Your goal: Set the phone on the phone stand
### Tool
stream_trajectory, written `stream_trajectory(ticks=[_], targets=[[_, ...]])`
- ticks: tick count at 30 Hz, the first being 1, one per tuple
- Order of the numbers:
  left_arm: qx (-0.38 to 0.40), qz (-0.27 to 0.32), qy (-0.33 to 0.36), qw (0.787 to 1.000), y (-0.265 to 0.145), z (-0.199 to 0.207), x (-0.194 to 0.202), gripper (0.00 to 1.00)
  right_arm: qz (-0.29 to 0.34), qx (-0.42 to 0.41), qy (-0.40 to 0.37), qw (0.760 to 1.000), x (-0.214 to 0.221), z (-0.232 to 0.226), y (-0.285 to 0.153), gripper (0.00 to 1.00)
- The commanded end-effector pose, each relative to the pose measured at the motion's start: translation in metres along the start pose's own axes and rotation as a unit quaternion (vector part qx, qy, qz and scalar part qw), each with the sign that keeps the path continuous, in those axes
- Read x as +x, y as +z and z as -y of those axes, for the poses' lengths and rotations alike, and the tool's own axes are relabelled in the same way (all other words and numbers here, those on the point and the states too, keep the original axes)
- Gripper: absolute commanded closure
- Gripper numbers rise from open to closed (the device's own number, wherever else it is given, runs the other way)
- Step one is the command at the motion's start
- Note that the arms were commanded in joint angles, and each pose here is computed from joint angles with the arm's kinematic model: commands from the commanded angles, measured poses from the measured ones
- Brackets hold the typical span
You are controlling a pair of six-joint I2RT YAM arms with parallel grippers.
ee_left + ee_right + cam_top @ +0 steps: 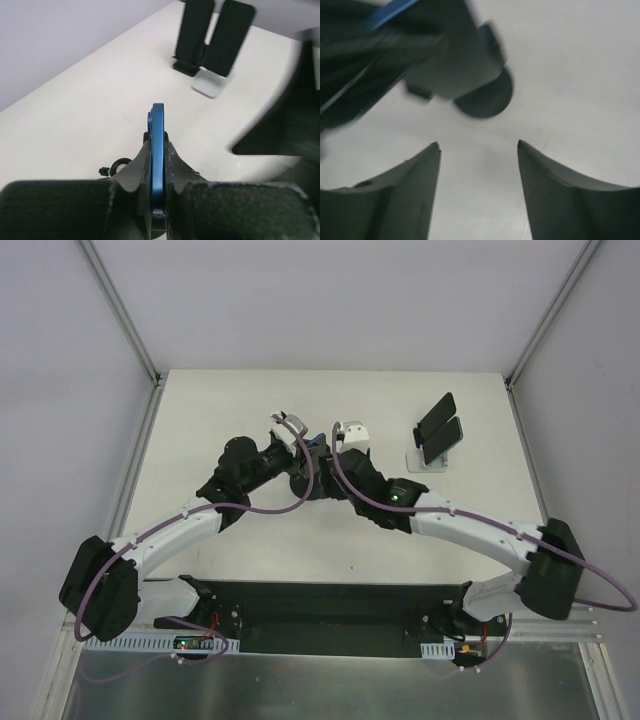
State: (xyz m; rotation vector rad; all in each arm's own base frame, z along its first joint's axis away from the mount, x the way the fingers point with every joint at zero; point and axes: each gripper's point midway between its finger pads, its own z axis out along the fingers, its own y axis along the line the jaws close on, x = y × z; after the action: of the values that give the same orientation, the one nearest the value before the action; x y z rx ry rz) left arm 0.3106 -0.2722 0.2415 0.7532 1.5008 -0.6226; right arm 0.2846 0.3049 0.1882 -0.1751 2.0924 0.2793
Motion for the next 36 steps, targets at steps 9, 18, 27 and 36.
stream_trajectory(ticks=[9,18,27,36], targets=[[0.078,0.011,0.024,0.997,-0.002,0.009,-0.03,1.0,-0.041,-0.258,-0.119,0.958,0.011,0.033,-0.121,0.11],[0.331,-0.016,0.025,0.943,-0.063,0.095,-0.058,1.0,-0.099,-0.347,-0.142,0.922,0.035,0.026,-0.127,0.16],[0.397,-0.012,0.026,0.917,-0.072,0.112,-0.043,1.0,-0.092,-0.416,-0.151,0.892,0.028,-0.006,-0.144,0.16],[0.435,-0.022,-0.007,0.9,-0.065,0.114,-0.031,1.0,-0.083,-0.379,-0.16,0.908,0.008,-0.014,-0.129,0.15]])
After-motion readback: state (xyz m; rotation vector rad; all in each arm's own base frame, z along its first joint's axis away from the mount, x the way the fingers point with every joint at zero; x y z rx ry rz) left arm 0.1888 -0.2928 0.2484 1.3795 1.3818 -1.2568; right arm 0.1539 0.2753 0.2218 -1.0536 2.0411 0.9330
